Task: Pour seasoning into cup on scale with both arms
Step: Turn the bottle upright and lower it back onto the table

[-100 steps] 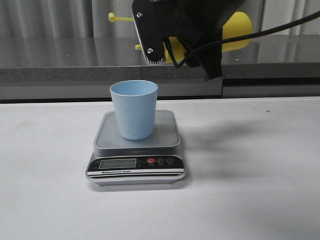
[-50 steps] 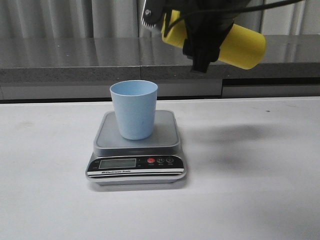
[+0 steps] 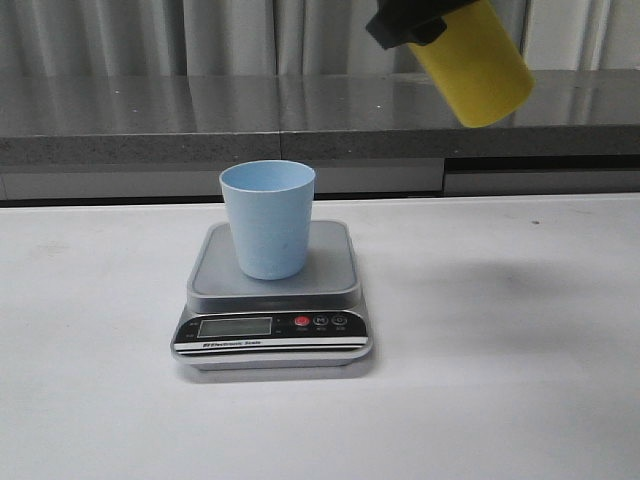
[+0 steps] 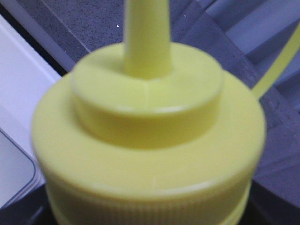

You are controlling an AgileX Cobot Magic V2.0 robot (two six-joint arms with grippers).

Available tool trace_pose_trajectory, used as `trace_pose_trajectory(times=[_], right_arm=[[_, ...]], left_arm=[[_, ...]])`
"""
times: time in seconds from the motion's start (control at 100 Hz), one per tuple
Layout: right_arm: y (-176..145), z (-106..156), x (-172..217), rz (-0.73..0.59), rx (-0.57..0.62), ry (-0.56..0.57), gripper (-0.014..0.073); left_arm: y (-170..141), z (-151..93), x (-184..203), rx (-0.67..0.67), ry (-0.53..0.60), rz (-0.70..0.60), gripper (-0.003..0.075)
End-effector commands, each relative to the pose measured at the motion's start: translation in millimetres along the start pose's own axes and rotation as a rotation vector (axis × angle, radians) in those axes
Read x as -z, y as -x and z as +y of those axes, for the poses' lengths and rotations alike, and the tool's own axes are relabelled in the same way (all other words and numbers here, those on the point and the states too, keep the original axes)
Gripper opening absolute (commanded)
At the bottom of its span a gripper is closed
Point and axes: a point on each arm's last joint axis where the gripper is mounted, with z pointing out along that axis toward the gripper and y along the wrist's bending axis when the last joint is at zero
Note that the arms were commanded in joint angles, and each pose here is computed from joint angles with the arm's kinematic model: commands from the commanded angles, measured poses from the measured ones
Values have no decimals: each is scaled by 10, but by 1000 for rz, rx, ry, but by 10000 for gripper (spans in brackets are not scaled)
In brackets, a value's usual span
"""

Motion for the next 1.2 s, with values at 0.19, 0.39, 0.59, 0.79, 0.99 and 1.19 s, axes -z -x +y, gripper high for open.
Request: trace_pose_trajectory(times=[0.19,0.39,0.59,0.79,0.99,1.19], right_arm=[[-19,-96,293,-73,-130,36,223],[-228,-149,267,-66,-264,108,223],[-396,-199,242,-117,-320,167,223],[-617,-237,219,-236,-446,177,223],[-901,-178,118,-334,-570,188,223],[-1111,-107,-66,-339,-576,153,223]], left_arm=[[147,-6,40,16,-1,-100,-20],[147,-6,40,16,-1,-100,-20],[147,-6,40,16,-1,-100,-20],[147,-6,40,16,-1,-100,-20],[147,-6,40,16,-1,-100,-20],[147,-6,40,16,-1,-100,-20]])
